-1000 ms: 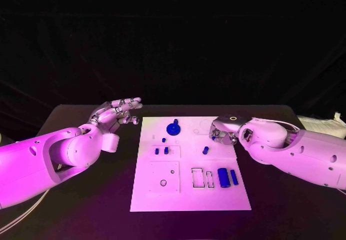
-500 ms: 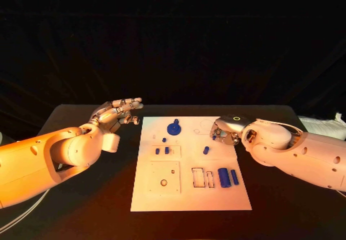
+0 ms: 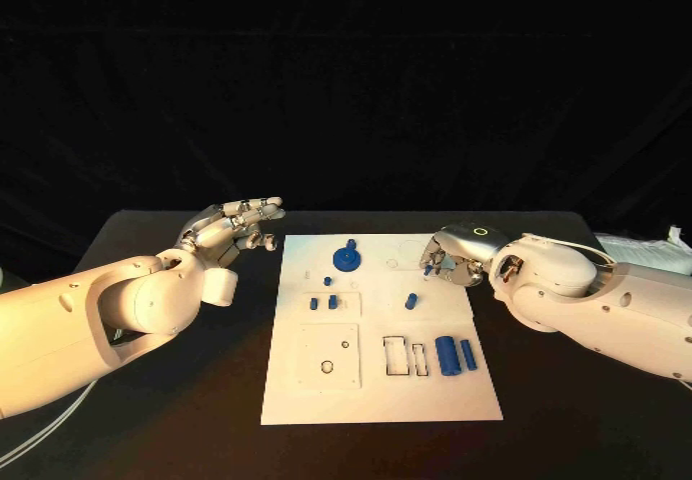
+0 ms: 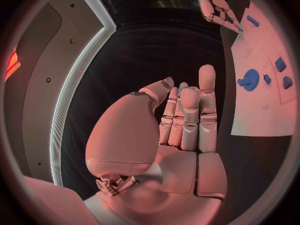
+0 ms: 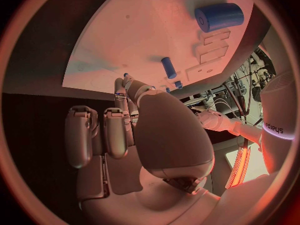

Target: Assemble the parts on the task board

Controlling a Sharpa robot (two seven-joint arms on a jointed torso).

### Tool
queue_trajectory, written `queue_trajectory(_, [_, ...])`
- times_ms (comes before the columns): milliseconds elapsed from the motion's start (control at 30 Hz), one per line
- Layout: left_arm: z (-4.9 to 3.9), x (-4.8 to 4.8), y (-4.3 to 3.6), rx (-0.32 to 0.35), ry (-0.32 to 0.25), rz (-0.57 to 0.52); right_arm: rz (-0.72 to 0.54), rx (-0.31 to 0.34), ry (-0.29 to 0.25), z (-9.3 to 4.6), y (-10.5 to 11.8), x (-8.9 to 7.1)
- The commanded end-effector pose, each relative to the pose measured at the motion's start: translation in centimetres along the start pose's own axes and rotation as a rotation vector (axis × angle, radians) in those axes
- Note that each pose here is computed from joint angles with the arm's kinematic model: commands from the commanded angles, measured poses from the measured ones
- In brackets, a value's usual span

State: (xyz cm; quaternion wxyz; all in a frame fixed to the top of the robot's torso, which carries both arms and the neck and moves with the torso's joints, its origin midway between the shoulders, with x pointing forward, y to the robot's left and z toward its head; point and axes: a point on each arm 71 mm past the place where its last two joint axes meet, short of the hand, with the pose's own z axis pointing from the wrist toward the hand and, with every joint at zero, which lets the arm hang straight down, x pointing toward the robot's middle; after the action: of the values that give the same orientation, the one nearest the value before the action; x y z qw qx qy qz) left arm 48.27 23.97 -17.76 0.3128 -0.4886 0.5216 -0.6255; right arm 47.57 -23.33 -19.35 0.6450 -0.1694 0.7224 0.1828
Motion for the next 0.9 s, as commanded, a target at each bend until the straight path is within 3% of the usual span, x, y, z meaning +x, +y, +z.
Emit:
queue_trajectory(33, [-0.01,0.14,-0.04,0.001,0.021,-0.003,0.010,-0.017,-0.018,-0.3,0.5,-0.6])
queue_trajectory(200, [-0.01,0.08,-0.04,0.000,0.020,-0.003,0.023,-0.058,-0.040,-0.8,2.1,-1.6])
queue_trajectory(467, [0.15,0.36,0.09,-0.003,0.030,-0.006,0.046,-0.193,-0.057,-0.6,7.3,-2.4])
queue_trajectory(733, [0.21,0.55,0.18,-0.005,0.036,-0.009,0.068,-0.301,-0.021,-0.5,11.6,-0.9])
queue_trajectory(900, [0.27,0.70,0.23,-0.005,0.041,-0.011,0.082,-0.352,0.019,-0.3,13.8,1.0])
